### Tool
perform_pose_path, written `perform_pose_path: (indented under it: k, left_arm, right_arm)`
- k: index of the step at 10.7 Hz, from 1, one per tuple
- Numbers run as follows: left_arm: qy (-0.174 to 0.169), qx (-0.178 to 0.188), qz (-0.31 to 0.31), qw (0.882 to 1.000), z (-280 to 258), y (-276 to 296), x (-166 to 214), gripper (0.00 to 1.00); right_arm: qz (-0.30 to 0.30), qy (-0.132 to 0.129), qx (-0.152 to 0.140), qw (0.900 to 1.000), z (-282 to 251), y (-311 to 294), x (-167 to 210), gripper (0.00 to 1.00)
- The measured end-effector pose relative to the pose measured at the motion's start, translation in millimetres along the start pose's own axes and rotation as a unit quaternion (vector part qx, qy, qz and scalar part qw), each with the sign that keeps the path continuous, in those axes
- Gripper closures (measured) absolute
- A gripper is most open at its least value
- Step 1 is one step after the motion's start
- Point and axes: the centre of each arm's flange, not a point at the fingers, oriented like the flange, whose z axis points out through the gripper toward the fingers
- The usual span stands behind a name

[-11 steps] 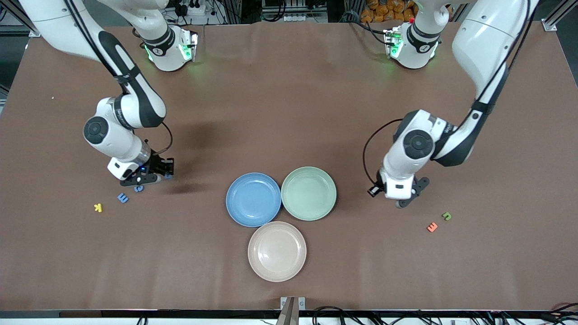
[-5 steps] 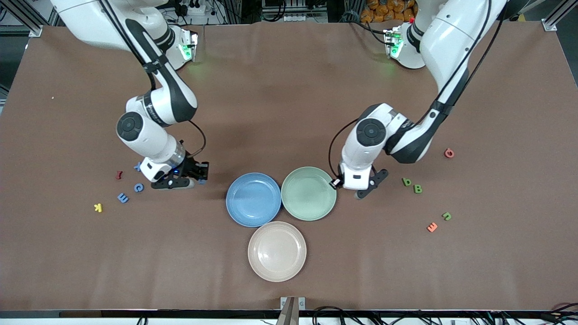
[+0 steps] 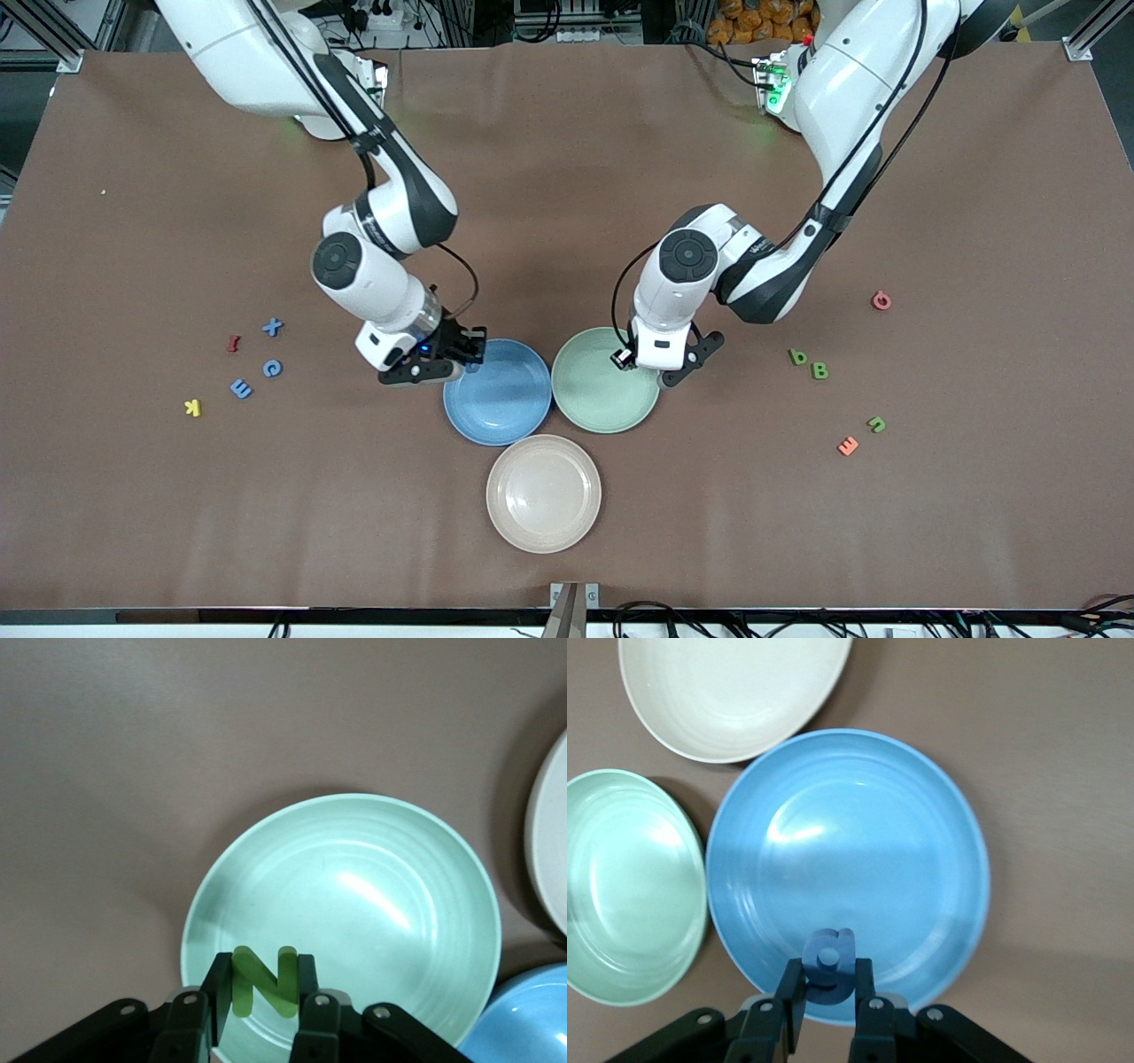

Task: Sort letters by color into matching plates
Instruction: 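Carry the green N to the green plate while the right gripper carries g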

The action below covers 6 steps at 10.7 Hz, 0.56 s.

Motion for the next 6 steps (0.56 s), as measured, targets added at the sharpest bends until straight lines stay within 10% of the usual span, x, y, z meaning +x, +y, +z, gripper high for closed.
perform_pose_path:
  k: [4,6]
  left_arm:
    - [0.006,0.004,0.048,0.999,13.3,2.8,4.8,0.26]
    - [0.011,0.011,0.063,0.998,16.0,-2.5,18.9,0.01]
  right_arm:
    - [-0.001,-0.002,0.007,1.0,33.1,-11.8,15.4,0.7]
    - [0.0,0.005,0.0,1.0,31.3,-0.5,23.5,0.46]
